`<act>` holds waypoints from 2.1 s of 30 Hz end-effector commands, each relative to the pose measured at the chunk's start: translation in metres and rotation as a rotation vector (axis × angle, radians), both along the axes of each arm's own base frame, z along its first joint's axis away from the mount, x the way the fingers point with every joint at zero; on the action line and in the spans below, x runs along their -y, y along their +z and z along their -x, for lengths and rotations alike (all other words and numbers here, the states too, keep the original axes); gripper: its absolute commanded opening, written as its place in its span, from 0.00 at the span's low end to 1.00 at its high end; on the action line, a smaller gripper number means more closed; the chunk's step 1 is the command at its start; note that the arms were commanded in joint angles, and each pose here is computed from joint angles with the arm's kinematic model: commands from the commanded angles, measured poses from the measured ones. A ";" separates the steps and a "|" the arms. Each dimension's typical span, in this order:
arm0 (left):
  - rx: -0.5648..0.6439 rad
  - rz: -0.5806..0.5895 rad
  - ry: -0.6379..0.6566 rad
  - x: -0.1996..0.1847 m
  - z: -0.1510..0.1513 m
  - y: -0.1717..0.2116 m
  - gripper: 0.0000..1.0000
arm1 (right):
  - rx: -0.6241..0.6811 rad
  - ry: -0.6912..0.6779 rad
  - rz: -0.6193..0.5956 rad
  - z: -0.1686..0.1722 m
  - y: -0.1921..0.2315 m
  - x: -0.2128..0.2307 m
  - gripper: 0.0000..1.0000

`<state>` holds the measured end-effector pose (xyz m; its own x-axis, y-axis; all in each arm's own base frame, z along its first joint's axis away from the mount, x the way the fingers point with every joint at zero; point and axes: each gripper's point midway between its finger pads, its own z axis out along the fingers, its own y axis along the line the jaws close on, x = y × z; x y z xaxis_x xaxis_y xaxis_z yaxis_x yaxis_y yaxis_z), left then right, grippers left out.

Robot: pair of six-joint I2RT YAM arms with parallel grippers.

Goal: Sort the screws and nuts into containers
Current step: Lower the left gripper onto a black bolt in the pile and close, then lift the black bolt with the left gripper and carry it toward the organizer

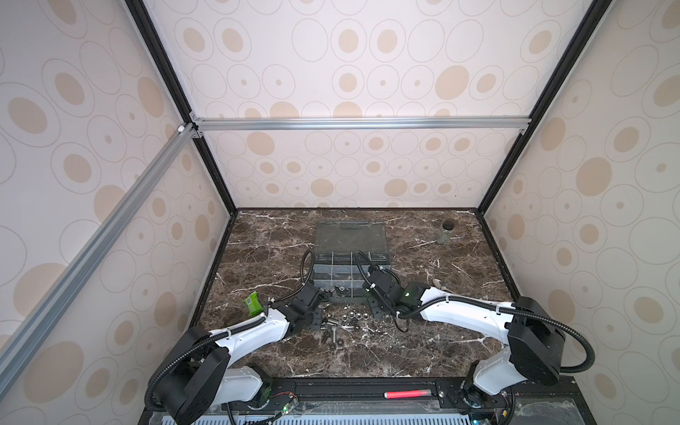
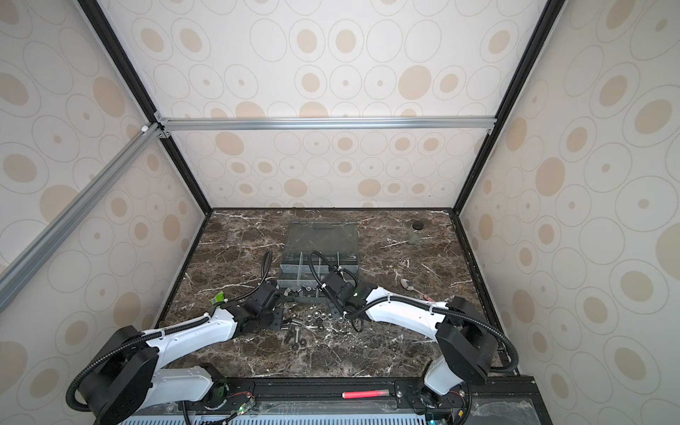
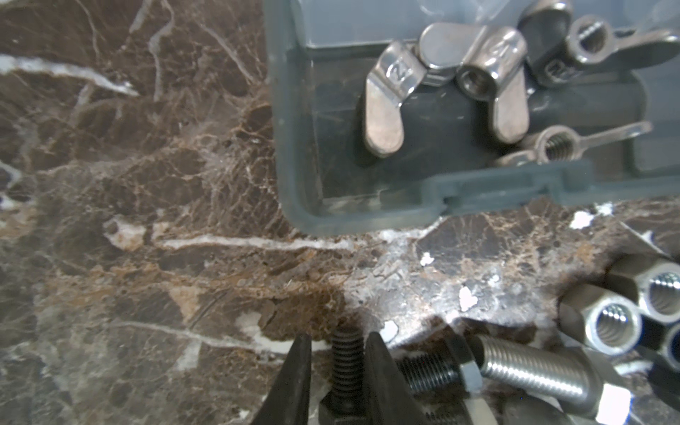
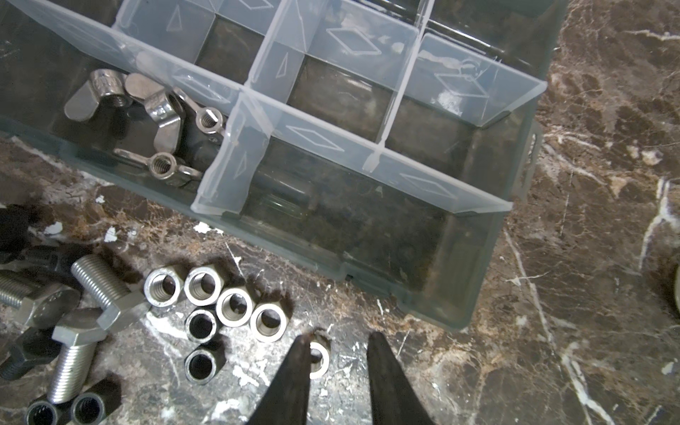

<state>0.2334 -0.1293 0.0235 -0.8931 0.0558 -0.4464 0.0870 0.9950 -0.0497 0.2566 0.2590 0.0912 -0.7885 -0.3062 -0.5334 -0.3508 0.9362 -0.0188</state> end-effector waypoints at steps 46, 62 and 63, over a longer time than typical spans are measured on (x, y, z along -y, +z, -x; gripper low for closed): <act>0.196 0.015 -0.059 0.031 -0.045 0.088 0.09 | 0.010 -0.070 -0.019 -0.003 0.001 0.024 0.30; 0.271 0.190 -0.171 0.102 -0.095 0.130 0.08 | 0.049 -0.128 -0.022 0.001 0.015 0.050 0.30; 0.275 0.207 -0.184 0.108 -0.096 0.132 0.08 | 0.052 -0.133 -0.023 0.001 0.016 0.053 0.30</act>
